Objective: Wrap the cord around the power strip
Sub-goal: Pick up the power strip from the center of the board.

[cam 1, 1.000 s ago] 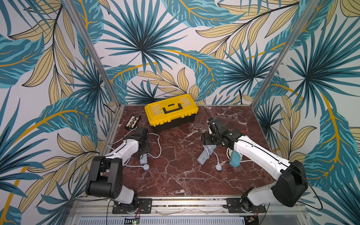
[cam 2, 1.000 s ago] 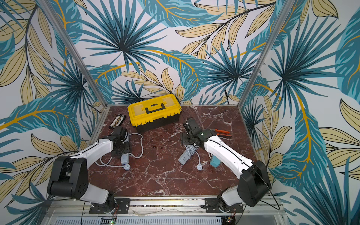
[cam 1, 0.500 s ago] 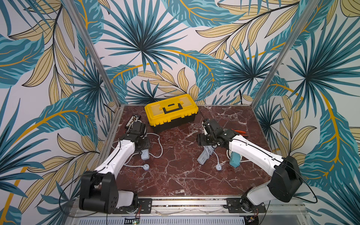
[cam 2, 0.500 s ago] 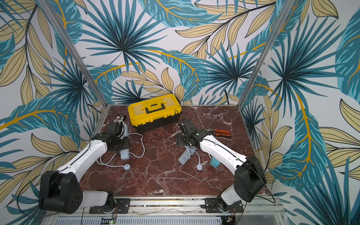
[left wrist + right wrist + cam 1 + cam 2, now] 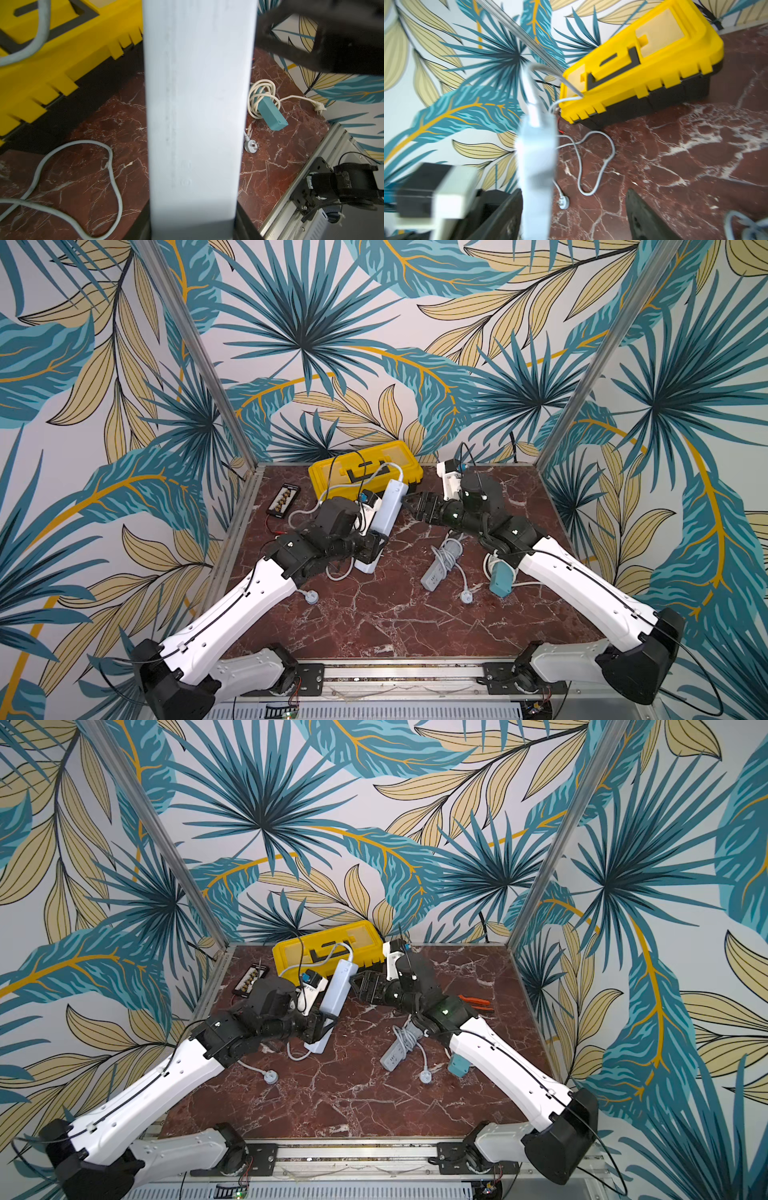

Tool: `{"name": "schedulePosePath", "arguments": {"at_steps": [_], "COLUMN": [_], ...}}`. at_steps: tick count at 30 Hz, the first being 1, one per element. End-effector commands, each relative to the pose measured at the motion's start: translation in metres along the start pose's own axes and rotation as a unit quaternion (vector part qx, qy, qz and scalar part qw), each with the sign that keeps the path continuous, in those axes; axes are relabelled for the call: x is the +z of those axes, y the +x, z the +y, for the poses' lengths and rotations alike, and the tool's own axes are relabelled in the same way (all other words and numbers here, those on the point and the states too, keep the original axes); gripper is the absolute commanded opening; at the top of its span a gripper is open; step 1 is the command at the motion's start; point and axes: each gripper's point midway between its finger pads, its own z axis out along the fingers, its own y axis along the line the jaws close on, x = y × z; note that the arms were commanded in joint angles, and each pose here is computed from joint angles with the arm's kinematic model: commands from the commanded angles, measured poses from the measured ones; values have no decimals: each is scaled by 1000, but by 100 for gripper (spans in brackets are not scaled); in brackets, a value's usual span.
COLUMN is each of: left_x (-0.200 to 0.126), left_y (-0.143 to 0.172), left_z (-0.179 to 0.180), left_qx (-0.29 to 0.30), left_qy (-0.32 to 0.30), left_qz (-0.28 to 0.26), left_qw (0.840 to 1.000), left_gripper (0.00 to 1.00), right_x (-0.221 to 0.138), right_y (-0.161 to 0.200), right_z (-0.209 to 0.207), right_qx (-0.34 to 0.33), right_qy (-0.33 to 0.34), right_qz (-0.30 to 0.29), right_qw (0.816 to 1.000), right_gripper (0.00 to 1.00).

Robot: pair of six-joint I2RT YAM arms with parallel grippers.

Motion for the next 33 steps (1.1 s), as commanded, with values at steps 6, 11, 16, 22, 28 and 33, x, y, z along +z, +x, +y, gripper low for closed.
{"name": "schedulePosePath", "arguments": {"at_steps": [6,11,16,22,28,33], "left_x": [-2,0,-2,-7,-16,-41], "left_y": [-30,-31,-36,-44,-46,-44], "left_z": [-13,-19,-13,-19,-26,-21], "left_qx": [42,79,91,100,68,-62], "left_qy": [-4,-23,-55,-43,-8,147], "left_qz": [-49,-52,-61,-71,-77,-62], "left_qw": [998,995,992,992,995,985], "left_gripper": [10,10,10,11,56,68], "right_x": [9,33,39,34,19,-9], "right_y": [-6,2,7,2,-30,-53], "right_z": [-5,-7,-16,-13,14,57], "right_qx": [28,44,45,26,-4,-59], "right_qy": [37,41,63,53,-7,-101], "right_qz": [-18,4,6,-9,-76,-114], "right_qw": [999,998,997,998,997,987], "right_gripper": [74,64,60,40,29,21]}}
